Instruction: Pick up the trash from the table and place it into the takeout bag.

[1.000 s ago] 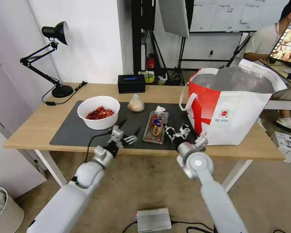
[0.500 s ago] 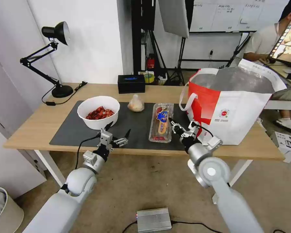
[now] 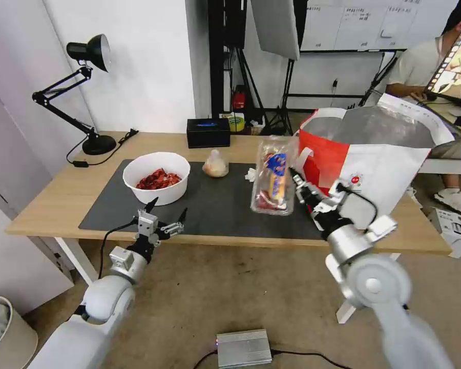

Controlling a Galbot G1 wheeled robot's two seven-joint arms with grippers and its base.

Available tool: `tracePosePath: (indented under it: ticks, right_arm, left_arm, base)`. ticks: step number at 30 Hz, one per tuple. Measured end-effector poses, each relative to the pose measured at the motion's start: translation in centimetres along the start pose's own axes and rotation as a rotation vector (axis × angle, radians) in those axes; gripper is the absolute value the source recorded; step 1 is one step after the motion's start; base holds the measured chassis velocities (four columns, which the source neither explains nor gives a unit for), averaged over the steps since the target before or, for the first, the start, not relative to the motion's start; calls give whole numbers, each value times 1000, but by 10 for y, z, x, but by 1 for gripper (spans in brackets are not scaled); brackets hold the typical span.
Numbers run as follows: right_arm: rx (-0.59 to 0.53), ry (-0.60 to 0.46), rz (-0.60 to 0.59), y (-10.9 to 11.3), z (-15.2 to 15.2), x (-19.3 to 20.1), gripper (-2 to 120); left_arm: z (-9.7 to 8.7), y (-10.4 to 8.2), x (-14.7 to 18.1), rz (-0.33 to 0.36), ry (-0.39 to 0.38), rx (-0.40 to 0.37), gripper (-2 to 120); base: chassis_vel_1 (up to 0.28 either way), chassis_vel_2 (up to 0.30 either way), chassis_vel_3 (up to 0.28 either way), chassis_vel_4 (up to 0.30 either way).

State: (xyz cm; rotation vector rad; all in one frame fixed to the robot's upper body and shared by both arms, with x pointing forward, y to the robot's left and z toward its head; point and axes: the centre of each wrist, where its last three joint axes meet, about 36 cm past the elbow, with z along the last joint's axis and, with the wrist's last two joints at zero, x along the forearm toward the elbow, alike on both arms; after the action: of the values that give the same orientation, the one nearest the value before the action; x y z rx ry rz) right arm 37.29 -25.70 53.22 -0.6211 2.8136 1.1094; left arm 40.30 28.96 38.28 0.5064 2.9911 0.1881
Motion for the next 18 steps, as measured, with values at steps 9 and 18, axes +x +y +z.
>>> tracePosePath:
  ticks: [9,18]
  right_arm:
    - [-7,-130,-21,14,-41,19,0]
    - [-48,-259,11,13,-76,10,0]
  left_arm:
    - [-2,-13,-2,19,-16,19,100]
    - [-5,-9,4,1,-18,16,100]
  base:
    - [0,0,0,0]
    - [0,0,0,0]
